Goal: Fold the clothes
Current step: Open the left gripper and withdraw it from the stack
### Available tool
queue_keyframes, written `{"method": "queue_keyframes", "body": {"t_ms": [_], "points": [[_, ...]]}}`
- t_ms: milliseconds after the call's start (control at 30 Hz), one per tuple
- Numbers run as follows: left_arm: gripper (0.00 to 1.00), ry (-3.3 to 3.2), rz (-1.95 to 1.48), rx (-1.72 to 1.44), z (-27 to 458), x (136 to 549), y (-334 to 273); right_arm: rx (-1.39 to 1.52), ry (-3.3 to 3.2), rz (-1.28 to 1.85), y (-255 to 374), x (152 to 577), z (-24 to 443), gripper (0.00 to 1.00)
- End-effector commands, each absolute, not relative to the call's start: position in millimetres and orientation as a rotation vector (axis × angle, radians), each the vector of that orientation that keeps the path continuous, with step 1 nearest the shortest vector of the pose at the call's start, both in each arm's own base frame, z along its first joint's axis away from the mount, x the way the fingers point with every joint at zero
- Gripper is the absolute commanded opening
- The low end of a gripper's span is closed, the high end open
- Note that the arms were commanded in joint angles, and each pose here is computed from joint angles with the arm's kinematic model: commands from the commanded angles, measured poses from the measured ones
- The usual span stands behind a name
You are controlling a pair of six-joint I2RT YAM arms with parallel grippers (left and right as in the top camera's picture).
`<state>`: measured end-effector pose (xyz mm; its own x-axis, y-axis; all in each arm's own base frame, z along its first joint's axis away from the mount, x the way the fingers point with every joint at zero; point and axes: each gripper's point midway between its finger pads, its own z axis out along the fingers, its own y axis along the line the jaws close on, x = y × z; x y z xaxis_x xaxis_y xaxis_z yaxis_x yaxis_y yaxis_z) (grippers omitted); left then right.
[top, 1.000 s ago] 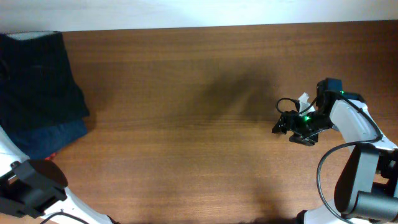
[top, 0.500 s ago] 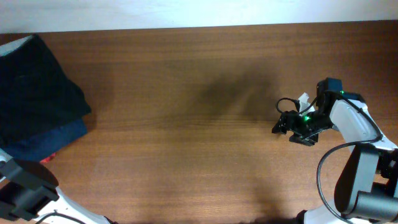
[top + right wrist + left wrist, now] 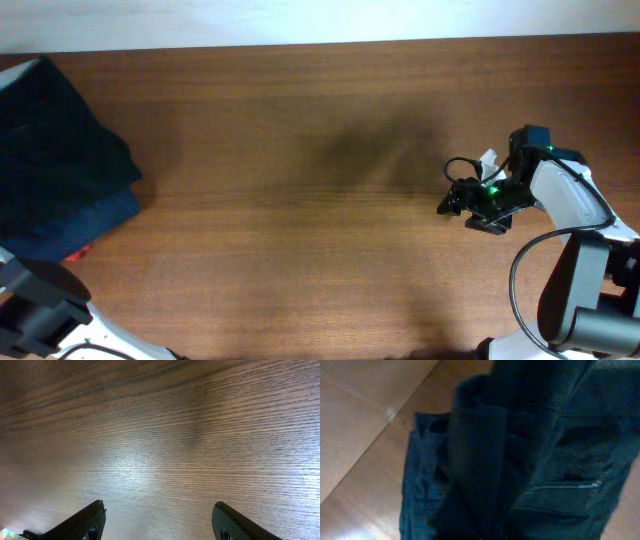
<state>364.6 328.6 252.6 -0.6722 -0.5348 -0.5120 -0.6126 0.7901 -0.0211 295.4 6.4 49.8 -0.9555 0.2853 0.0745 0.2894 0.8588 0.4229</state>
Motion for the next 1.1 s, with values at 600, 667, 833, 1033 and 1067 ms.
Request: {"method": "queue_keyframes", "body": {"t_ms": [600,667,833,1033,1067], "points": [[0.78,2.487,-0.128,-0.51,263,438,216,-0.456,-3.036,-0.678,4,298,46,0.94],[0.79,2.525,-0.16,-0.357,261,456,171,-0.456,-3.036,-0.677,4,298,46,1.0],[0.99,2.714,-0.251,-0.022,231,467,39,-0.463,-2.996,-0.672,6,289,47,0.99],[0.99,3.017,-0.315,0.161,200,410,-34,-0.472,-2.886,-0.505,-3,252,49,0.99],[0.99,3.047,-0.322,0.162,200,403,-38,-0.472,-2.887,-0.502,-3,250,53,0.99]]}}
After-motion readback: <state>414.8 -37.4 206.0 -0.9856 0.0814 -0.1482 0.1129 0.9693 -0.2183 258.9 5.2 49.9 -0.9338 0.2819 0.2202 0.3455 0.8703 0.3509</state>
